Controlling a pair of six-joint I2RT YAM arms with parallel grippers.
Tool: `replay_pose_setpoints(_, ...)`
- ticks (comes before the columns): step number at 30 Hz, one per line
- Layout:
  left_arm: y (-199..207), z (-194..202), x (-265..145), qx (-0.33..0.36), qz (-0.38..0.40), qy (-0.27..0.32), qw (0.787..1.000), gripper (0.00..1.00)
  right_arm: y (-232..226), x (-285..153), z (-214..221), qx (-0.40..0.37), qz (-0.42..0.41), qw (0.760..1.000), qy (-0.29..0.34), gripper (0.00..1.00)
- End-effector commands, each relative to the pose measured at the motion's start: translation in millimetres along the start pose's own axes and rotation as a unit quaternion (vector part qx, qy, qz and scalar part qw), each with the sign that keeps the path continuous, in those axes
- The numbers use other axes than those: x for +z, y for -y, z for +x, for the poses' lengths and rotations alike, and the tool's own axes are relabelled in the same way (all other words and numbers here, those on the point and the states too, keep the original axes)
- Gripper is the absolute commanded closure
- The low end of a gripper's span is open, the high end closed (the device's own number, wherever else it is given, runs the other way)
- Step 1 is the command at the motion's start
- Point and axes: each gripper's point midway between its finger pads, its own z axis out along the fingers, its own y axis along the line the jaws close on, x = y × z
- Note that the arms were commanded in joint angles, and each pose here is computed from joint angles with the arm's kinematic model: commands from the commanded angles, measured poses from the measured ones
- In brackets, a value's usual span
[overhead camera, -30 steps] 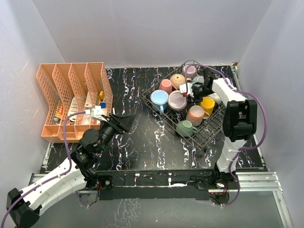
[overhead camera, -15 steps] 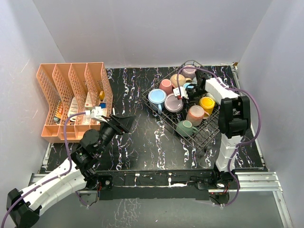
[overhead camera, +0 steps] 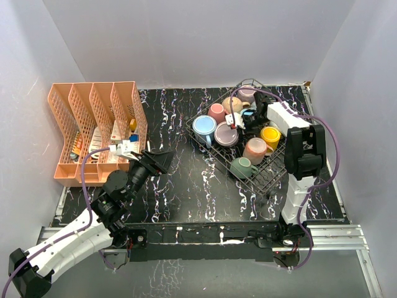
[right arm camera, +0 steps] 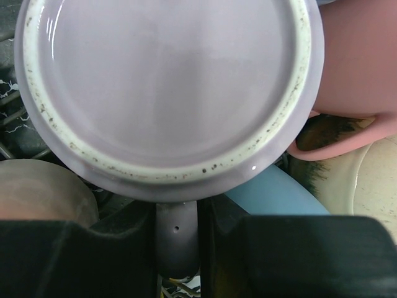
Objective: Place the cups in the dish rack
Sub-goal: Turn the cup upside down in the dish rack.
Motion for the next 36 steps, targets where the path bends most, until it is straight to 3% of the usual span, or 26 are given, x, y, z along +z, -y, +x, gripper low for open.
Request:
replay_pose_setpoints(1, -2, -2, -2, 0.006, -0.001, 0.008, 1.0, 0.3, 29, 1, -20, -0.022, 0.034, 0.999, 0.032, 0.82)
replay_pose_setpoints(11, -2, -4, -5, 0.005, -0.001, 0.009, 1.0, 0.3, 30, -8, -25, -0.001, 0.025, 0.999, 0.026, 0.63)
replay_pose_setpoints(21, -1, -5, -6, 0.001, 0.0, 0.011, 1.0, 0.3, 35, -31, -43, -0.014, 0.03, 0.999, 0.029, 0.49)
replay_pose_setpoints(36, -1, -9, -9, -0.003, -0.002, 0.013, 1.0, 0.35, 23, -60, -52, -0.012, 0.014, 1.0, 0.019, 0.48)
